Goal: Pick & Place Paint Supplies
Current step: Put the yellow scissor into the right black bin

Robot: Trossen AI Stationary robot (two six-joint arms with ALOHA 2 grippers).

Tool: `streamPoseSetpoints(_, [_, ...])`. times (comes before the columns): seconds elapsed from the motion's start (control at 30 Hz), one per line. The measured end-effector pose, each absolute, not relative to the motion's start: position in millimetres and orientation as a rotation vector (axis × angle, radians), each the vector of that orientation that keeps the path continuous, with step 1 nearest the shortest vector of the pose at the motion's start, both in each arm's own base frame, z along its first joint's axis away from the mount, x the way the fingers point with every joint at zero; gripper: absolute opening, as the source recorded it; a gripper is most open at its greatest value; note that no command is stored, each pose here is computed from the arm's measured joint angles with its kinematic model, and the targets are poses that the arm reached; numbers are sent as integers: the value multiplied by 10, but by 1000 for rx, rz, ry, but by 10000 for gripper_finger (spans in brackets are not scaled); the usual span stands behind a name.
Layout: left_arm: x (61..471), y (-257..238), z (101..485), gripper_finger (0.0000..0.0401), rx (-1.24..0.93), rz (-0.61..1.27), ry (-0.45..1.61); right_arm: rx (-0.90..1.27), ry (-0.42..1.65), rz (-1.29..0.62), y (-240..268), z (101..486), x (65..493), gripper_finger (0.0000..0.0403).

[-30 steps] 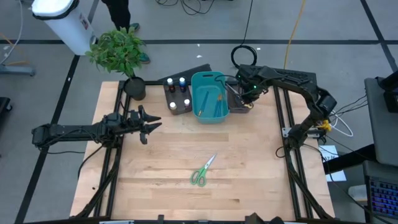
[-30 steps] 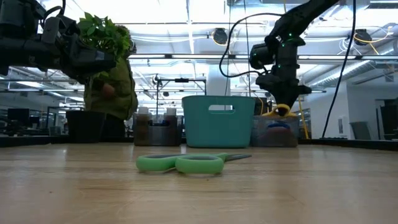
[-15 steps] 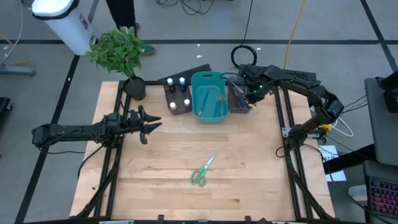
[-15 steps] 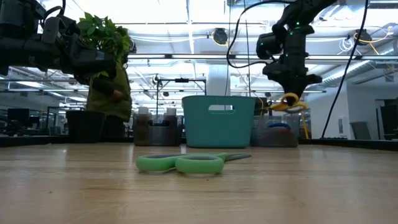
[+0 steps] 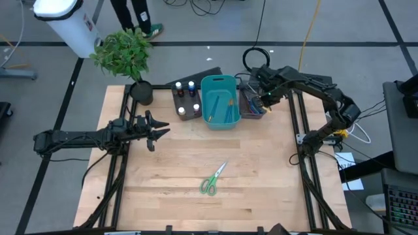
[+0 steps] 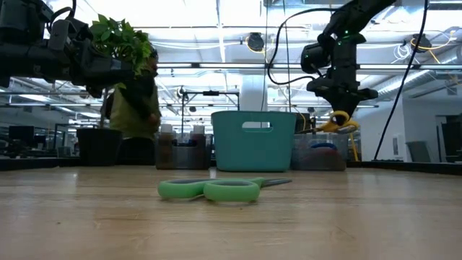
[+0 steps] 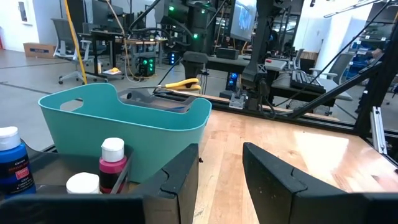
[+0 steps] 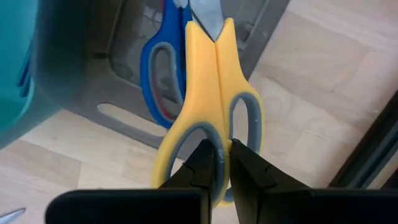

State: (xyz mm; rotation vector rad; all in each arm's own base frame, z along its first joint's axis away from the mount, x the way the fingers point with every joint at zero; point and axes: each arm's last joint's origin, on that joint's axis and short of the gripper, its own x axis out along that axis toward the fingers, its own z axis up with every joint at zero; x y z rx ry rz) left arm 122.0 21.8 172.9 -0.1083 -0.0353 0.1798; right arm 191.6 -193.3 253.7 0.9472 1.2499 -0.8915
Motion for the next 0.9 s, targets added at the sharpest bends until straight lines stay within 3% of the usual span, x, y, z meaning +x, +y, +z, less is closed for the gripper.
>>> streamPoseSetpoints(0.6, [1220, 218, 1729, 131, -107, 180, -35, 915, 1337, -834, -1969, 2275, 2126, 16])
streamPoseSetpoints(0.9, [1220, 218, 1729, 131, -108, 180, -36, 896, 1295, -832, -1999, 2268, 2165, 43])
